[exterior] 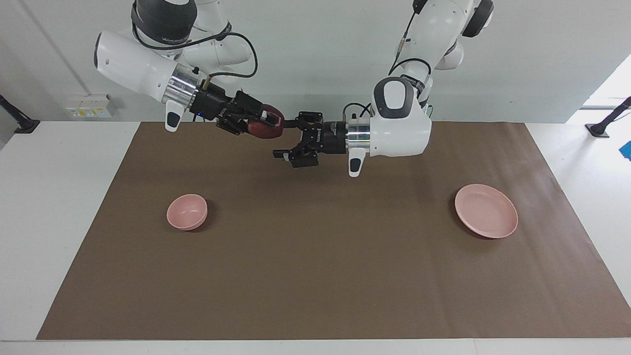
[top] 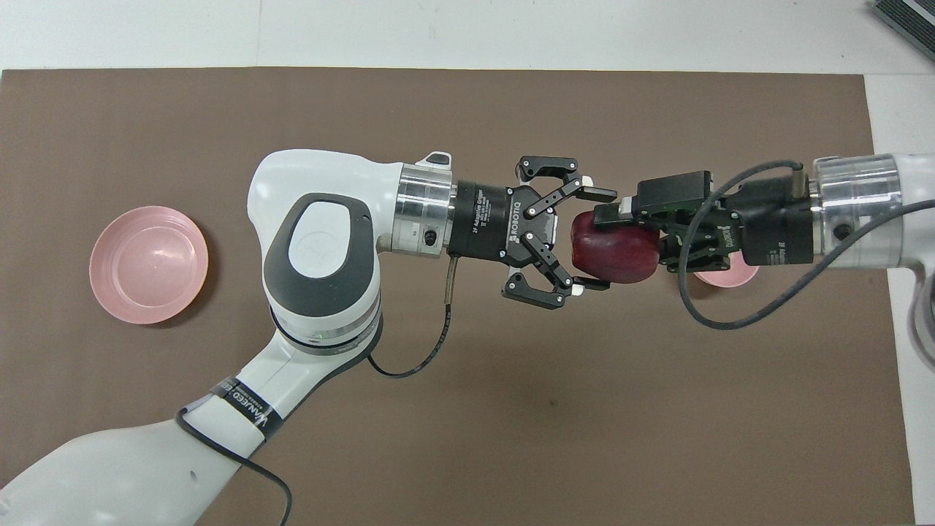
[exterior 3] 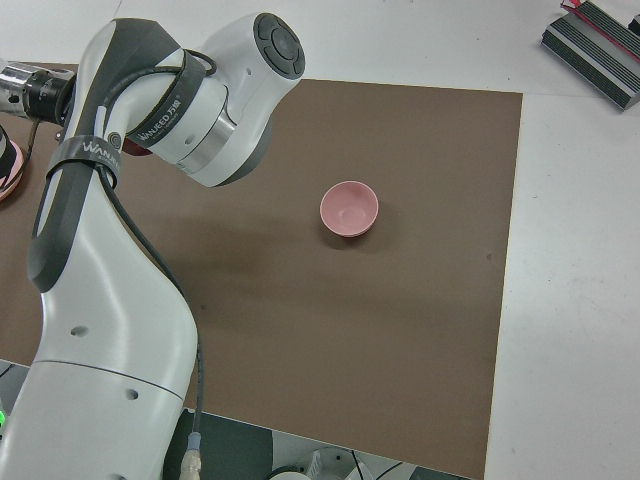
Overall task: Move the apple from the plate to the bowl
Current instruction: 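Lower the apple into the pink bowl with the right gripper while the left withdraws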
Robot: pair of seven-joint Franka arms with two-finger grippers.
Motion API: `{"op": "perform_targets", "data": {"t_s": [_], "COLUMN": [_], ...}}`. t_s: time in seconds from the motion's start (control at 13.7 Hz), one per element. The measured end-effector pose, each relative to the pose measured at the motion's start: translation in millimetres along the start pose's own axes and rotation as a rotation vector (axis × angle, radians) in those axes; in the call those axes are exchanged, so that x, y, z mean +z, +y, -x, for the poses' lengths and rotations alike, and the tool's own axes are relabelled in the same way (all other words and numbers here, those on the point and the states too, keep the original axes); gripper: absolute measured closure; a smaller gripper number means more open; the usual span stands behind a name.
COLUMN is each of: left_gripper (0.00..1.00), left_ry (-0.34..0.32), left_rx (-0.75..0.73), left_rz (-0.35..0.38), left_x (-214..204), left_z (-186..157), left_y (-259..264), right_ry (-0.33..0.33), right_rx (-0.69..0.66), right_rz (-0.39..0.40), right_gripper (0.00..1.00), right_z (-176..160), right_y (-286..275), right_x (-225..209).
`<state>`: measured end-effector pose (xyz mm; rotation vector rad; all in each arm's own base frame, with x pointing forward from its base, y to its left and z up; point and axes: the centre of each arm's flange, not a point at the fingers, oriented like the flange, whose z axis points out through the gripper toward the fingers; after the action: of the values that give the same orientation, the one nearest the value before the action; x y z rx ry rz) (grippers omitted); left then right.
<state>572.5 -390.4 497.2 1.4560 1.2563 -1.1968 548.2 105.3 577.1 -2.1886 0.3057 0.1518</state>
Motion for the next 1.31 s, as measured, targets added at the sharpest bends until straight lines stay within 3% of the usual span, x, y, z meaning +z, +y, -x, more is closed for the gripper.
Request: {"op": "perform_targets", "data": {"t_s": [0.15,0.66,0.95,1.31], "left_gripper": [0.00,0.00,0.00,0.00], "left_ry": [0.097,0.461,0.507,0.541], "left_rx": [0.046,0.229,0.231,0.218], "left_rz": [0.002,-0.085,-0.072,-0.046], "left_x": [-20,-39,-59,-91], "left_z": [-11,-43,-54,-65], "left_y": [9,14,23,33], "right_ry": [-0.007,0.025,0.075,0.092], "right_rx": [-0.046,-0.166,-0.181,-0.269], "right_rz": [0.087,0.571,0.777,1.052], "right_gripper": [0.23,0.23,0.23,0.23], "right_z": [-1,-13,-35,-90], "right_y": [14,75,107,157], "right_x": [-7,-40,-49,-16]}}
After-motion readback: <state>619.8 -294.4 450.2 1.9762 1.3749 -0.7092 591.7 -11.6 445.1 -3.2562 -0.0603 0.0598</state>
